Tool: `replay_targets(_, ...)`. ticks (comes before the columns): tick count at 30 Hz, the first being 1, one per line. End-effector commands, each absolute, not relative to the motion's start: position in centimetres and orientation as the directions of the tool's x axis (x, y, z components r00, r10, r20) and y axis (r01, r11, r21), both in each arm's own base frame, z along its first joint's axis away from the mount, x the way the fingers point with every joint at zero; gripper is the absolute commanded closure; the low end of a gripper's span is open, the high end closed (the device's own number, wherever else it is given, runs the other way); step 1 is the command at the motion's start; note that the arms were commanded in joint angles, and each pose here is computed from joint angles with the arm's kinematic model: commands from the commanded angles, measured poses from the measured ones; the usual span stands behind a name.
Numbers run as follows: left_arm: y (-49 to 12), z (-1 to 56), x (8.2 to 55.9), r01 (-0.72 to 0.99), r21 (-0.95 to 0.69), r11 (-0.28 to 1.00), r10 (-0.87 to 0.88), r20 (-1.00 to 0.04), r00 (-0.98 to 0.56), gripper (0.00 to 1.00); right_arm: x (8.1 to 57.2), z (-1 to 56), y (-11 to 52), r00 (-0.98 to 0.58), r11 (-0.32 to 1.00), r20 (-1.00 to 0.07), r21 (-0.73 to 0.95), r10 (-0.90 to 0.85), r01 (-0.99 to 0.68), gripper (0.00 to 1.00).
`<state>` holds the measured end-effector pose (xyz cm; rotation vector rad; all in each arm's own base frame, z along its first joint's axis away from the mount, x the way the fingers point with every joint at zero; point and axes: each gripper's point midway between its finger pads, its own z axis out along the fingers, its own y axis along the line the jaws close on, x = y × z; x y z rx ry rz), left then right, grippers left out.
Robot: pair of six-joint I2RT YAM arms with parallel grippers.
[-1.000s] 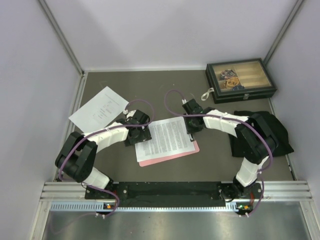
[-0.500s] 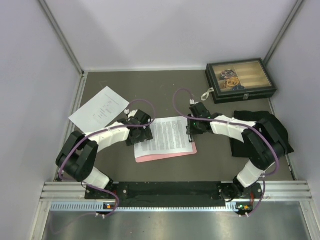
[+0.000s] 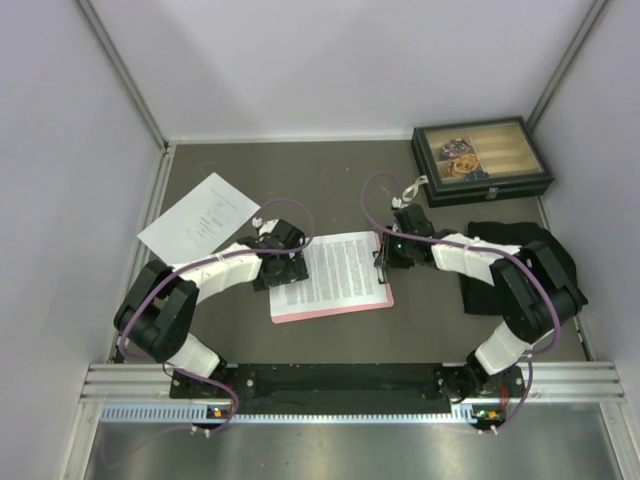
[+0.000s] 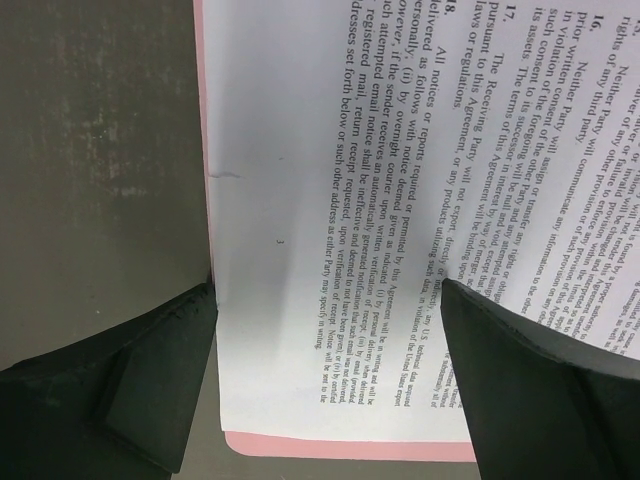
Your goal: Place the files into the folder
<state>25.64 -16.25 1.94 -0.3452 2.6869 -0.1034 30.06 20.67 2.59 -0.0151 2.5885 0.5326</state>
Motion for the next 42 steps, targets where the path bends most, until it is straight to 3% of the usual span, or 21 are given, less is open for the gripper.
replay_targets(1, -19.1, -0.5, 22.7, -0.213, -0.198, 0.957, -0.261, -0.263, -0.929, 0.03, 28.9, 1.6, 20.6, -0.899, 0.915, -0.42, 0.398, 0.125, -0.059, 1.0)
replay_targets(10, -20.5, -0.1, 23.0, -0.197, -0.249, 0.948, -0.264, -0.272, -0.925, 0.02, 28.7, 1.4, 19.9, -0.891, 0.925, -0.43, 0.377, 0.144, -0.033, 1.0)
replay_targets(15, -19.4, 1.5, 24.2, -0.162, -0.201, 0.966, -0.226, -0.354, -0.908, 0.02, 29.1, 2.4, 19.3, -0.878, 0.942, -0.472, 0.322, 0.076, -0.092, 1.0)
replay_targets(16, -19.1, 2.3, 24.3, -0.146, -0.197, 0.97, -0.212, -0.379, -0.901, 0.02, 29.5, 3.1, 19.3, -0.868, 0.949, -0.493, 0.299, 0.059, -0.106, 0.96)
replay_targets(17, -18.4, 2.7, 24.5, -0.146, -0.171, 0.974, -0.204, -0.403, -0.892, 0.02, 29.3, 3.1, 18.8, -0.871, 0.955, -0.491, 0.267, 0.02, -0.128, 0.85)
replay_targets(19, -17.6, 4.4, 25.0, -0.126, -0.148, 0.981, -0.181, -0.456, -0.872, 0.02, 30.0, 3.9, 18.6, -0.864, 0.962, -0.504, 0.233, -0.003, -0.139, 0.84)
replay_targets(23, -15.3, 7.7, 26.3, -0.129, -0.105, 0.986, -0.165, -0.526, -0.835, 0.02, 30.5, 4.0, 18.6, -0.857, 0.961, -0.511, 0.195, -0.072, -0.197, 0.64)
replay_targets(25, -13.6, 9.2, 27.5, -0.168, -0.121, 0.978, -0.207, -0.543, -0.813, 0.01, 30.8, 3.5, 18.3, -0.867, 0.969, -0.493, 0.165, -0.079, -0.182, 0.62)
replay_targets(30, -9.4, 11.3, 32.1, -0.338, -0.305, 0.89, -0.453, -0.524, -0.721, 0.02, 30.9, 2.6, 17.0, -0.872, 0.984, -0.481, 0.094, -0.088, -0.151, 0.62)
replay_targets(36, -6.0, 10.9, 40.7, -0.518, -0.381, 0.766, -0.636, -0.567, -0.524, 0.06, 31.2, 2.5, 13.5, -0.878, 0.993, -0.466, -0.084, -0.113, -0.083, 0.62)
replay_targets(38, -5.3, 12.4, 44.1, -0.517, -0.443, 0.733, -0.675, -0.567, -0.471, 0.1, 31.4, 3.3, 12.5, -0.865, 0.99, -0.487, -0.124, -0.124, -0.072, 0.62)
replay_targets(40, -3.2, 10.6, 46.4, -0.556, -0.407, 0.724, -0.677, -0.573, -0.462, 0.13, 31.6, 4.2, 12.4, -0.85, 0.989, -0.509, -0.126, -0.131, -0.077, 0.61)
replay_targets(41, -2.6, 11.8, 48.4, -0.548, -0.419, 0.724, -0.676, -0.591, -0.441, 0.18, 31.9, 4.9, 12.7, -0.838, 0.99, -0.53, -0.111, -0.131, -0.085, 0.56)
replay_targets(42, -1.3, 9.5, 49.3, -0.581, -0.38, 0.72, -0.676, -0.576, -0.46, 0.21, 32.9, 6.5, 13.6, -0.809, 0.992, -0.574, -0.084, -0.125, -0.093, 0.53)
